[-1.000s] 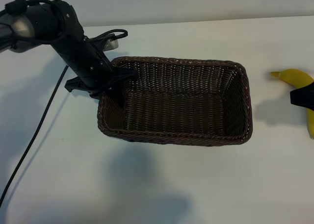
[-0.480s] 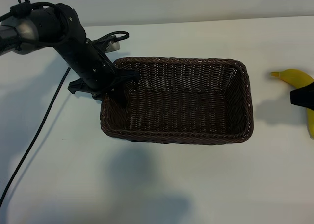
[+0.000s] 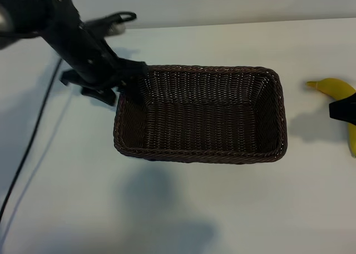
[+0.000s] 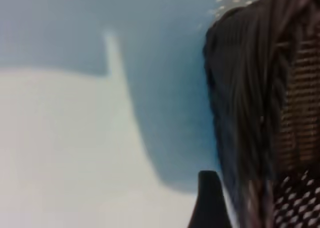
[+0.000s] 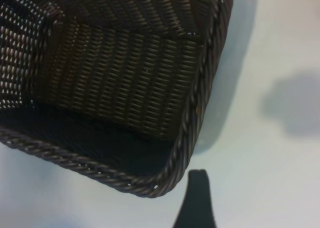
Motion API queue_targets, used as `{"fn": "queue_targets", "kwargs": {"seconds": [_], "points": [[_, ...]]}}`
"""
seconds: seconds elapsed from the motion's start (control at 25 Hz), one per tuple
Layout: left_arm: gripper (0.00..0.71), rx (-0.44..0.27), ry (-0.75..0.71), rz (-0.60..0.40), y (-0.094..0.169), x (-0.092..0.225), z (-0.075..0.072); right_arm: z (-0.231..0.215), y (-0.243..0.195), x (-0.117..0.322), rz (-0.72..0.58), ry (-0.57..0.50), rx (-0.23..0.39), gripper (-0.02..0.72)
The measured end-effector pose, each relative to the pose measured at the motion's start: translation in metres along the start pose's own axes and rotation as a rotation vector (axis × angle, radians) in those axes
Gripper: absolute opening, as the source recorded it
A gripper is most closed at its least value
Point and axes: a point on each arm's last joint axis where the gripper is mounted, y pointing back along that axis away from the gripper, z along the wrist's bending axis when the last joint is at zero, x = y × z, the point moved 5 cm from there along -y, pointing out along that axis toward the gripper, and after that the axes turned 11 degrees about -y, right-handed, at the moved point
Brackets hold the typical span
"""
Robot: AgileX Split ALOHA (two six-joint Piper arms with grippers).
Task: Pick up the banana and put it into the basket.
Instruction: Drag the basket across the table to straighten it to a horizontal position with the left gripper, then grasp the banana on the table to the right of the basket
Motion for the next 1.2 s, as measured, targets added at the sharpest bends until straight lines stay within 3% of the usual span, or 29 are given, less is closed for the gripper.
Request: {"fn": "queue_targets", "kwargs": {"seconds": [0.2, 0.36, 0.56, 0.72, 0.92, 1.2], "points": [[0.555, -0.178, -0.056, -0.056, 0.049, 0.011, 0.011, 0.0, 0.0, 0.0, 0.0, 0.0, 0.0, 0.605], [0.556, -0.297, -0.026, -0.1, 0.079, 0.019, 0.03, 0.0, 0.0, 0.0, 0.0, 0.0, 0.0, 0.605], [0.555, -0.427, 0.077, -0.063, 0.099, 0.036, 0.086, 0.0, 0.0, 0.0, 0.0, 0.0, 0.0, 0.605], [0.554, -0.454, 0.179, 0.001, 0.109, 0.057, 0.118, 0.0, 0.0, 0.0, 0.0, 0.0, 0.0, 0.605], [0.549, -0.448, 0.207, 0.049, 0.115, 0.069, 0.119, 0.0, 0.0, 0.0, 0.0, 0.0, 0.0, 0.605], [0.518, -0.467, 0.191, -0.052, 0.149, 0.083, 0.101, 0.0, 0.0, 0.0, 0.0, -0.001, -0.001, 0.605]]}}
